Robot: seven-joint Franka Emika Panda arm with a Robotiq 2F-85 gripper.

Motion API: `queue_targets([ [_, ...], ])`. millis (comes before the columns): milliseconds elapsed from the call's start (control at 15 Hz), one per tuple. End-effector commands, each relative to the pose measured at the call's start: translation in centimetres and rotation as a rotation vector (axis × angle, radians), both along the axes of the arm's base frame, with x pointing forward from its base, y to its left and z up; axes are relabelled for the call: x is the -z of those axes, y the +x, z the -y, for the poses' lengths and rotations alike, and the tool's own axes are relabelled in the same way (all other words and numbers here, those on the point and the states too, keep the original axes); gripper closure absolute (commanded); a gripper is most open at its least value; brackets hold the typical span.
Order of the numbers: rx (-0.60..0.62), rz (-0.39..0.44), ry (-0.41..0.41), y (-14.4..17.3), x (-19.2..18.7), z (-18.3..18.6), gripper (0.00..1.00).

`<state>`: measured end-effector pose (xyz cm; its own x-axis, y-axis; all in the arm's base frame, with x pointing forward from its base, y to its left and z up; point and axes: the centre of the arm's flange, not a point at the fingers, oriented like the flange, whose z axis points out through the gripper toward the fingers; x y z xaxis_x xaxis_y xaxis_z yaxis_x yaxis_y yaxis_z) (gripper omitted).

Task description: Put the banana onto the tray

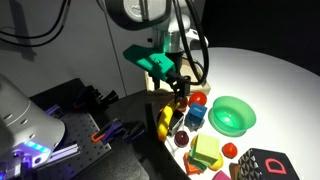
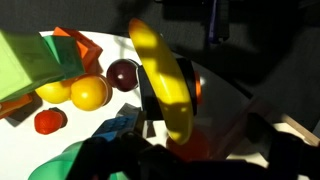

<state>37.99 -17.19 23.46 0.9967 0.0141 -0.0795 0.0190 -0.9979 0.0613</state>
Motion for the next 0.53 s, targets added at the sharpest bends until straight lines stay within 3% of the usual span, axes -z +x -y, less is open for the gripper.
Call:
queue_targets([
  [0,-0.008,0.006,-0.021,0.2,1.9,0.9,0.0],
  [467,-0.014,-0.005,-0.023,0.3,4.6,1.4,0.0],
])
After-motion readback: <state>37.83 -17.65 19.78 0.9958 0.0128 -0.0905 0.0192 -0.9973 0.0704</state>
